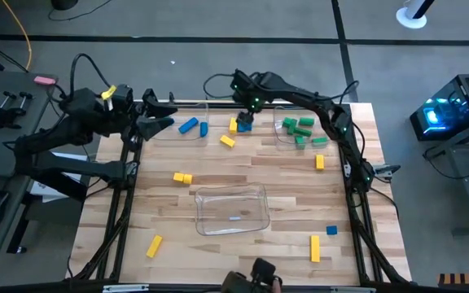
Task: Sort blocks
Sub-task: Put the blue block into the top left transparent bin
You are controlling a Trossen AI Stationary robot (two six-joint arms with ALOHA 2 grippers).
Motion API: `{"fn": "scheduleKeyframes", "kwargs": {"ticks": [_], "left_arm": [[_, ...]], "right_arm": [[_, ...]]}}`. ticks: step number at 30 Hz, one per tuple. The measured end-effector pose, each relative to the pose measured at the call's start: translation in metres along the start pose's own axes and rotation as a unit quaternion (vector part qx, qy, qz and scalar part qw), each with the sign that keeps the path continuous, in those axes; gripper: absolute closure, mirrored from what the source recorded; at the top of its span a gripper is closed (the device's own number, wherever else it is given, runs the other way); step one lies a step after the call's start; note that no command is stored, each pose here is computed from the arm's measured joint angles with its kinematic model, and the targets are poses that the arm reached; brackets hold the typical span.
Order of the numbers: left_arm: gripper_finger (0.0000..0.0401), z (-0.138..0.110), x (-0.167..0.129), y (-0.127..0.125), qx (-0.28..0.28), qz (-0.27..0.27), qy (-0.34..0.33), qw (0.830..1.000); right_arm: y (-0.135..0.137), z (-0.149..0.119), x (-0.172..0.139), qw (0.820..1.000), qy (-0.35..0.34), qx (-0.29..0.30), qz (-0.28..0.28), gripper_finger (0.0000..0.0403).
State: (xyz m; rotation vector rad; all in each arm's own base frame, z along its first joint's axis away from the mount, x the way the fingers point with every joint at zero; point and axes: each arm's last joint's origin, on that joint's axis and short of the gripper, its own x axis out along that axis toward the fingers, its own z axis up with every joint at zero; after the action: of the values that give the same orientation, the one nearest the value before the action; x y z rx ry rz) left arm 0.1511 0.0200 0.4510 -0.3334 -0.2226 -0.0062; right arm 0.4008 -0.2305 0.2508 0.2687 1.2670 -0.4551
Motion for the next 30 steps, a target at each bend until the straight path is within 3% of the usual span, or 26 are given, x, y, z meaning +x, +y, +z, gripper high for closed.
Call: {"fn": "scheduleKeyframes", "kwargs": {"ticks": [9, 22, 27, 30], "left_arm": [[0.0215, -0.006, 0.01, 0.004, -0.003, 0.014, 0.011, 1.0], [0.0215, -0.013, 0.021, 0.009, -0.029, 0.038, 0.023, 0.999], [0.0215, -0.014, 0.023, 0.01, -0.03, 0.039, 0.026, 0.998], [0.0215, -0.015, 0.024, 0.01, -0.03, 0.04, 0.028, 0.998]], "right_arm": [[0.007, -0.024, 0.061, 0.993, 0.025, -0.106, 0.036, 0.0116], [0.006, -0.031, 0.089, 0.967, -0.005, -0.255, -0.006, 0.0116], [0.007, -0.038, 0.098, 0.965, 0.001, -0.262, -0.002, 0.0122], [0.007, -0.04, 0.1, 0.969, 0.001, -0.246, 0.0, 0.0151]]}}
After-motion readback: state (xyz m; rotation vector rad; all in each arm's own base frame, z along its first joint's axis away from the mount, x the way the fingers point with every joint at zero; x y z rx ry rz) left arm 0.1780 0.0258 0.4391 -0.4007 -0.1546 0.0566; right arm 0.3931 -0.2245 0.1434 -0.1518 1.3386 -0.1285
